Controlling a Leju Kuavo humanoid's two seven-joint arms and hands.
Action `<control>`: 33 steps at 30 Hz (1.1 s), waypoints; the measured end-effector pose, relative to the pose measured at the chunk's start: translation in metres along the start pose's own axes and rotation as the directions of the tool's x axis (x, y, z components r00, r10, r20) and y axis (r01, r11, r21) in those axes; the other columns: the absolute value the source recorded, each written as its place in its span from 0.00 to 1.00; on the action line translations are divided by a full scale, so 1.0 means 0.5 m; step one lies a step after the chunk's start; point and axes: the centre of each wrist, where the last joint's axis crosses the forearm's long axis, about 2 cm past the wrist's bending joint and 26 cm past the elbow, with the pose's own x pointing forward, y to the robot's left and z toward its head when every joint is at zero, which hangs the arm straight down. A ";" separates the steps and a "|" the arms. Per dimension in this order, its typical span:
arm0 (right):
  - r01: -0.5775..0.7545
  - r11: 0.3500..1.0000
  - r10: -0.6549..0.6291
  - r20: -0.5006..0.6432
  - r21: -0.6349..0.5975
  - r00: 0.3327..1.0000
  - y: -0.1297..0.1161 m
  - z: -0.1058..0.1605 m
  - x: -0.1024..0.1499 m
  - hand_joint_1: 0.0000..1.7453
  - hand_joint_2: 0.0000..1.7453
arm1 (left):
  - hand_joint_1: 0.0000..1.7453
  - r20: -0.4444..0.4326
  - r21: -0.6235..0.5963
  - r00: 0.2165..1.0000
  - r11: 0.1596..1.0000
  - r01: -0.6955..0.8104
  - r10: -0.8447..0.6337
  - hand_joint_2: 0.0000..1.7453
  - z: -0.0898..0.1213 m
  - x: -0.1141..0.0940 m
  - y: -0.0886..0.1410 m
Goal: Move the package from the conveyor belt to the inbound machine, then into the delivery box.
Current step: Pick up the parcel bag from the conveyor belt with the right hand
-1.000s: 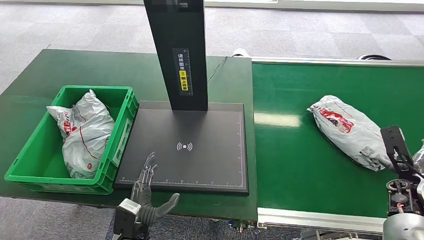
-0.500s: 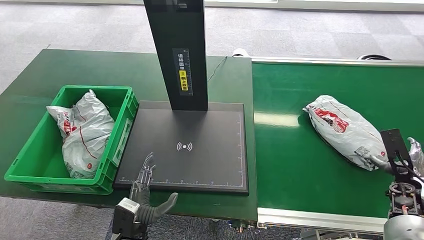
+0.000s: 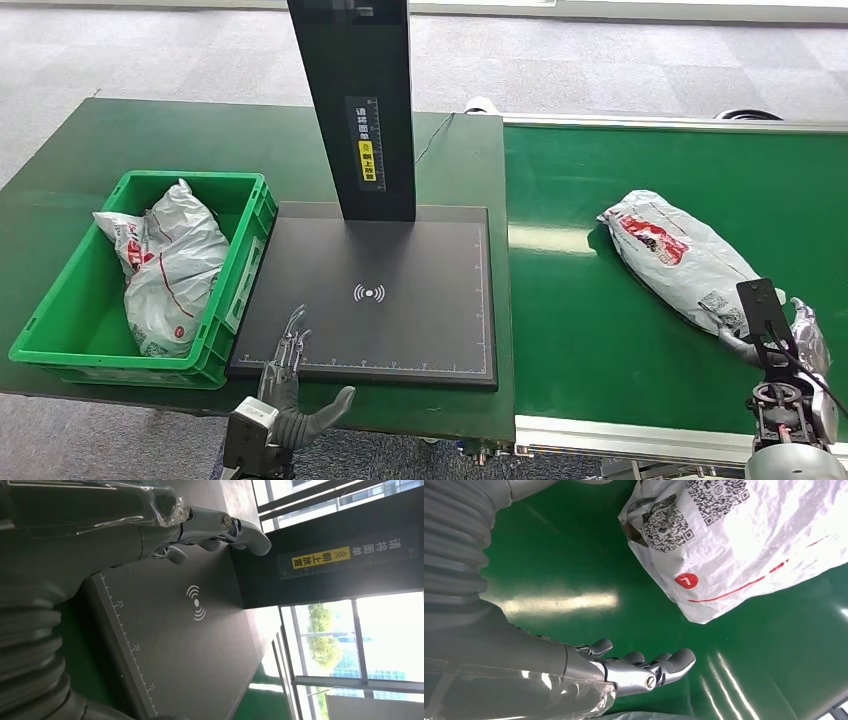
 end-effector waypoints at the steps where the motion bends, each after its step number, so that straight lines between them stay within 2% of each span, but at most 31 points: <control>1: -0.001 1.000 0.001 -0.003 0.002 1.000 0.002 0.001 -0.001 0.00 1.00 | 0.00 0.000 0.001 1.000 1.000 0.000 0.000 1.00 0.000 0.000 0.000; 13: 0.029 1.000 -0.029 0.011 0.008 1.000 0.019 0.013 -0.012 0.00 1.00 | 0.00 -0.003 0.001 1.000 1.000 0.005 -0.005 1.00 0.003 -0.001 0.004; 18: 0.103 0.991 -0.093 0.107 -0.090 0.990 0.031 0.022 -0.019 0.00 1.00 | 0.00 0.001 -0.011 1.000 1.000 0.015 -0.015 1.00 0.001 0.000 0.005; 20: 0.122 0.981 -0.108 0.104 -0.148 0.989 0.032 0.023 -0.014 0.00 1.00 | 0.00 0.001 -0.017 1.000 1.000 0.018 -0.018 1.00 -0.002 0.002 0.005; 24: 0.098 0.970 -0.092 0.034 -0.225 0.995 0.030 0.012 0.019 0.00 1.00 | 0.00 0.008 -0.032 1.000 0.999 0.021 -0.020 1.00 -0.014 0.005 0.003; 27: 0.056 0.970 -0.058 0.000 -0.236 0.998 0.024 -0.005 0.064 0.00 1.00 | 0.00 0.019 -0.044 1.000 0.999 0.023 -0.023 1.00 -0.025 0.008 0.002; 33: -0.148 0.961 0.136 -0.069 -0.233 0.988 0.008 -0.035 0.165 0.00 1.00 | 0.00 0.032 -0.069 0.999 0.997 0.022 -0.020 1.00 -0.042 0.011 -0.006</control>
